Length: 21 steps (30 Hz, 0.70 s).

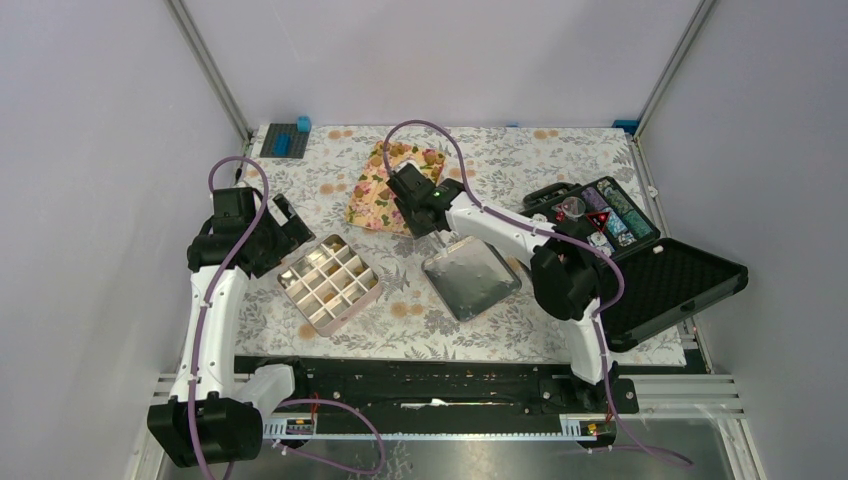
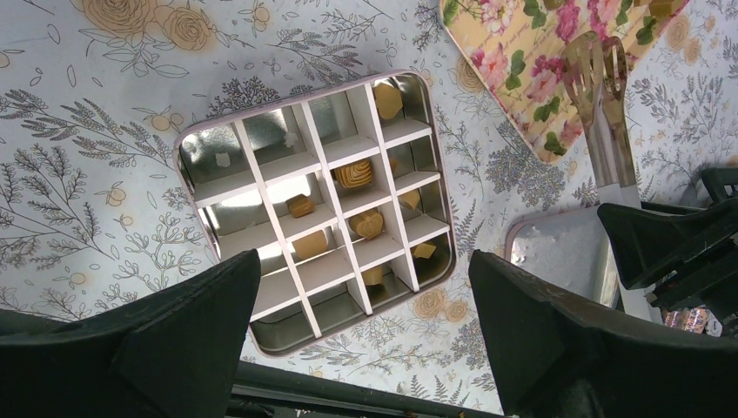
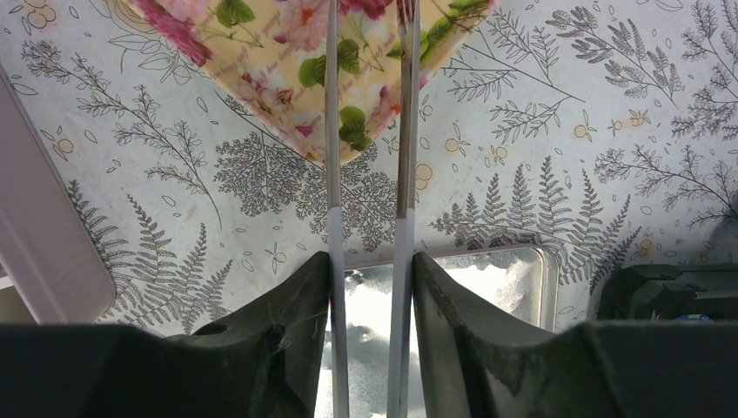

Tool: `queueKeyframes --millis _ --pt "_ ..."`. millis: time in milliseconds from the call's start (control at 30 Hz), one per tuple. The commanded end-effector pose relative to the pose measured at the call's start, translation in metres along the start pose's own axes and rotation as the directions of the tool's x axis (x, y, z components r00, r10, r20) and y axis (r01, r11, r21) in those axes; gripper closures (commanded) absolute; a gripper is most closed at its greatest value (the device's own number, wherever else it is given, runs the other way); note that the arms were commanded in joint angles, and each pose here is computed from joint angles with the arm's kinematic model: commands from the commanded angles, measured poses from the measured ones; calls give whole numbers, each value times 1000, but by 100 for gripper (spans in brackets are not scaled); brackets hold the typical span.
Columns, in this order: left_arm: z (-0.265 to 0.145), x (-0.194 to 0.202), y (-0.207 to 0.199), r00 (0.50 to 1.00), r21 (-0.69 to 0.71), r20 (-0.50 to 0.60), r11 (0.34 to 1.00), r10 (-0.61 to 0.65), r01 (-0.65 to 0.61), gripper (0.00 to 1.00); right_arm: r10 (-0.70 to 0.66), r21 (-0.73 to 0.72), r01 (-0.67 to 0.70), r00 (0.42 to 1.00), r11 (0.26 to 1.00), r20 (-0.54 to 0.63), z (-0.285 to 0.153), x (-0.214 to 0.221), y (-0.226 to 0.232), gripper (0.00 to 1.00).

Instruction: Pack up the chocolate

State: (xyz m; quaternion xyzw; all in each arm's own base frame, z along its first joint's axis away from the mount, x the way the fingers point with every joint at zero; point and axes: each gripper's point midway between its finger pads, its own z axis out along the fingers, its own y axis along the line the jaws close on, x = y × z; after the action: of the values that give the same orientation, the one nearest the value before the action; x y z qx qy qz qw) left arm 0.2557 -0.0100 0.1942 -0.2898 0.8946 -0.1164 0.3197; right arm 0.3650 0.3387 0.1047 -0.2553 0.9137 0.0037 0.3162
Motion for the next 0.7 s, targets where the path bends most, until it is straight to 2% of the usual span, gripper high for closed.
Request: queueKeyframes --millis 0,467,667 --pt "-7 -18 -6 998 15 65 1000 12 -13 1 1 4 -1 997 1000 75 -13 -27 3 58" --pt "-7 -18 -6 998 16 65 1000 13 -15 1 5 18 -7 993 1000 117 -38 -30 -3 76" --pt "-7 -18 -6 998 15 63 1000 10 -11 1 11 8 -12 990 1000 142 -56 -31 -6 77"
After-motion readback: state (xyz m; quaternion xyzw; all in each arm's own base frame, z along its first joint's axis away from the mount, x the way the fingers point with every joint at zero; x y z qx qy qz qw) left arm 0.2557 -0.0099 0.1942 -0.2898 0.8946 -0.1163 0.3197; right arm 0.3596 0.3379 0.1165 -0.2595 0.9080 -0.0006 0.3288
